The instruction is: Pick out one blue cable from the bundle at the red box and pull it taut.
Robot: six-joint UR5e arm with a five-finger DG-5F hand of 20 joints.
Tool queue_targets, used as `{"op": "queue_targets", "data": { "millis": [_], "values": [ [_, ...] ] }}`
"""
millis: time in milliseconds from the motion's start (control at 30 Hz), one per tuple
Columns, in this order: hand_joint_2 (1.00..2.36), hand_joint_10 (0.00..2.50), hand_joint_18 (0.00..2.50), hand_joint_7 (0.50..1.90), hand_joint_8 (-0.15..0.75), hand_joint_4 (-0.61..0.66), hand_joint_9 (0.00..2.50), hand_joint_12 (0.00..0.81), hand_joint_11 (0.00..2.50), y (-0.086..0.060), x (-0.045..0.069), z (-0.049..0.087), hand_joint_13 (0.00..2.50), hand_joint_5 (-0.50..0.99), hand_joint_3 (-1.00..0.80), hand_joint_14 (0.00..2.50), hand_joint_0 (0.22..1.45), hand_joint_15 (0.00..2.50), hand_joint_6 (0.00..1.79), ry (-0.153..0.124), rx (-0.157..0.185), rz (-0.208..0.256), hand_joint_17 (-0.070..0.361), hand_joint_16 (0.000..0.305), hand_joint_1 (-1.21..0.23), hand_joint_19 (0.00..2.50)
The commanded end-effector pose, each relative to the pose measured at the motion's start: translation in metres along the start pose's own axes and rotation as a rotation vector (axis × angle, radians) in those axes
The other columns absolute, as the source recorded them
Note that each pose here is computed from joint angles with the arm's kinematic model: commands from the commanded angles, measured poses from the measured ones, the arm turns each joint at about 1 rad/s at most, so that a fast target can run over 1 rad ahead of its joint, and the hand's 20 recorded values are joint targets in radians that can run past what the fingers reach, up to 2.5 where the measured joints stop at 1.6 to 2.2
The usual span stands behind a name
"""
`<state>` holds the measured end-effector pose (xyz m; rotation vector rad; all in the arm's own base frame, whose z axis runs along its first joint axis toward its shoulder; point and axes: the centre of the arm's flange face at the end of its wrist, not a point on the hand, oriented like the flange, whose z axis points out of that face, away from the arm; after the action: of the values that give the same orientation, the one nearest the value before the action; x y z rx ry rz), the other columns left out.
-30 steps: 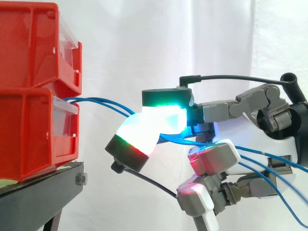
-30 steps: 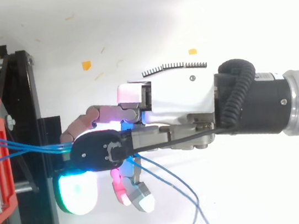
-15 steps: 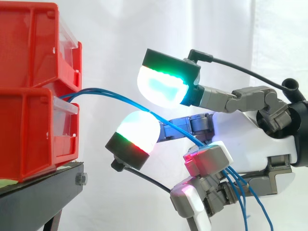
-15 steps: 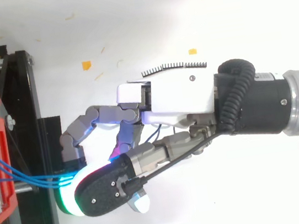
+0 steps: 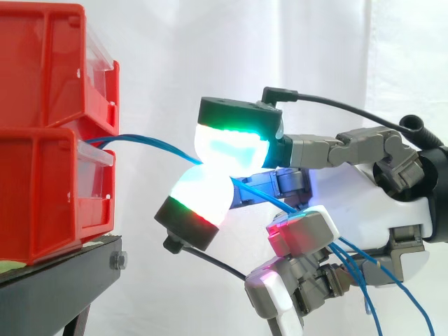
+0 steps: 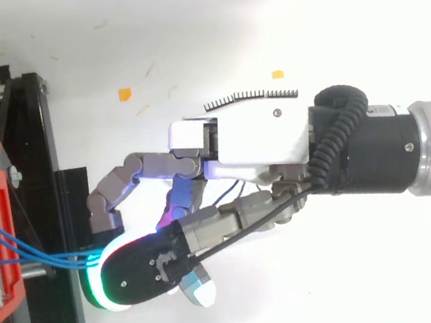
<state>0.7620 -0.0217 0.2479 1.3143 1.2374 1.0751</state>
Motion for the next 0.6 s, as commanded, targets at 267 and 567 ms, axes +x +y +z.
{"op": "queue_targets", "data": {
  "millis": [267,567],
  "values": [
    [1.0,0.03,0.82,0.93,0.324,0.04,1.41,0.391,0.83,-0.0003,-0.0007,-0.0001,1.09,-0.08,-0.5,0.03,0.49,0.69,0.86,-0.007,0.001,-0.009,0.12,0.053,-0.41,0.71],
    [1.0,0.03,0.78,0.92,0.319,0.04,1.4,0.375,0.85,0.0004,-0.0057,0.0,1.07,-0.08,-0.5,0.02,0.52,0.68,0.85,-0.058,-0.001,-0.016,0.113,0.05,-0.29,0.71]
  ]
}}
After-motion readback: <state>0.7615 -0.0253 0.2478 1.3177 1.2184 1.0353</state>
